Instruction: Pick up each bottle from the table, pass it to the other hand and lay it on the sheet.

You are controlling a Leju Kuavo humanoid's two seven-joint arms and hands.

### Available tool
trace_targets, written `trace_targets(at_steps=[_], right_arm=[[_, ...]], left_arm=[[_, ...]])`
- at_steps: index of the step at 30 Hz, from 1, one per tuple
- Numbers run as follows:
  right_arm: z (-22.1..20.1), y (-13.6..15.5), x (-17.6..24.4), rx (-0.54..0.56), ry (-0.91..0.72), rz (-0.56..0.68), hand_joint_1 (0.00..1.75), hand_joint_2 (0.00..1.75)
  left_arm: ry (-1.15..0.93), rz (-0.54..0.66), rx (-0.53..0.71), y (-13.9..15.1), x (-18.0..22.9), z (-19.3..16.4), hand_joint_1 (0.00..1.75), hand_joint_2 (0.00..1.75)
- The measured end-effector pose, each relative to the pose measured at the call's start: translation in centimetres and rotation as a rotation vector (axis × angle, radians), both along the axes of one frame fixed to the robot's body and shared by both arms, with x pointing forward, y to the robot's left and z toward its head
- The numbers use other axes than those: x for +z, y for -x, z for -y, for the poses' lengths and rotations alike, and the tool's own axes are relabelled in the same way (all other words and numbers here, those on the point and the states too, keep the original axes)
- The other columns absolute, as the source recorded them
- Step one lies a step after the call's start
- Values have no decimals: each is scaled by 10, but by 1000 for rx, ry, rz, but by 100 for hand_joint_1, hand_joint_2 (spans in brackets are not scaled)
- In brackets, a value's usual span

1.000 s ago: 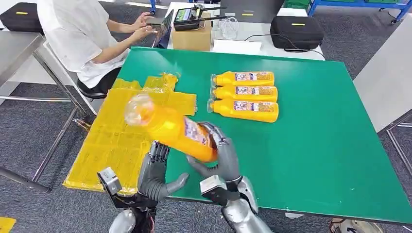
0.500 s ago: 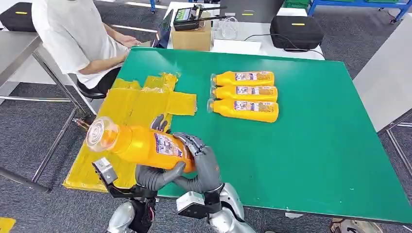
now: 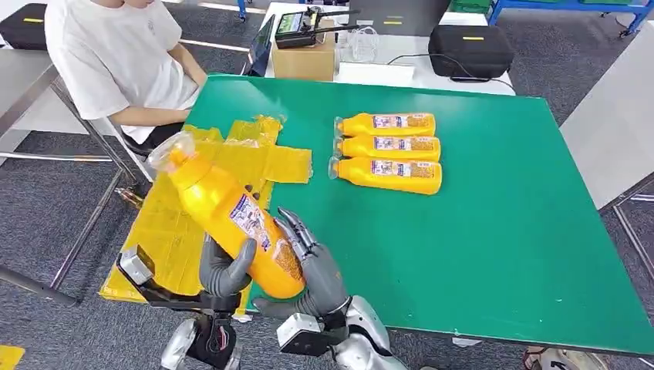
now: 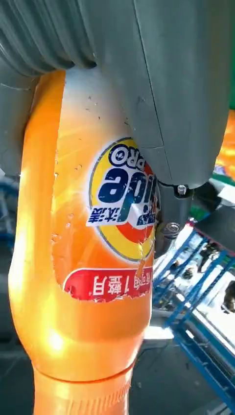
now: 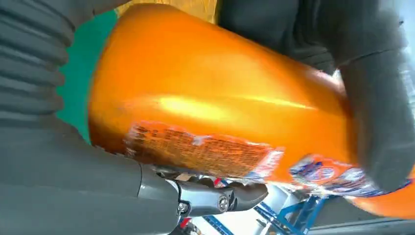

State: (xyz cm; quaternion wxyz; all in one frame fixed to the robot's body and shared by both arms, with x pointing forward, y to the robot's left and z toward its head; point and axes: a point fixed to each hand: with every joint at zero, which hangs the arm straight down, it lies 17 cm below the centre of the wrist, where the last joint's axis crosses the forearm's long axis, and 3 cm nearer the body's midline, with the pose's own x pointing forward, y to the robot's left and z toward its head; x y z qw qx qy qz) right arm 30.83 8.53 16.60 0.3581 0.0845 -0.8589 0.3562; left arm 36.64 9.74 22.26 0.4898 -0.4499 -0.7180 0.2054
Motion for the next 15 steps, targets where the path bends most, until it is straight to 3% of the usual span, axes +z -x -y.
trace_targets(at_steps=[10,11,12,14,15], right_arm=[[36,2,21,-78,-108,6,0,0],[40,2,23,-92,-120,7,0,0],[46,1,25,-105,-131,7,0,0],[57,-2,29,-132,-157,10,0,0],[61,-2,31,-141,-168,11,0,0]], left_arm=[[77,37,-6,2,14,-9,175,175],[75,35,-7,1,14,-9,168,175],[70,31,-10,1,13,-9,145,175],[57,29,-12,1,12,-8,159,175],[44,30,-10,1,11,-7,175,175]])
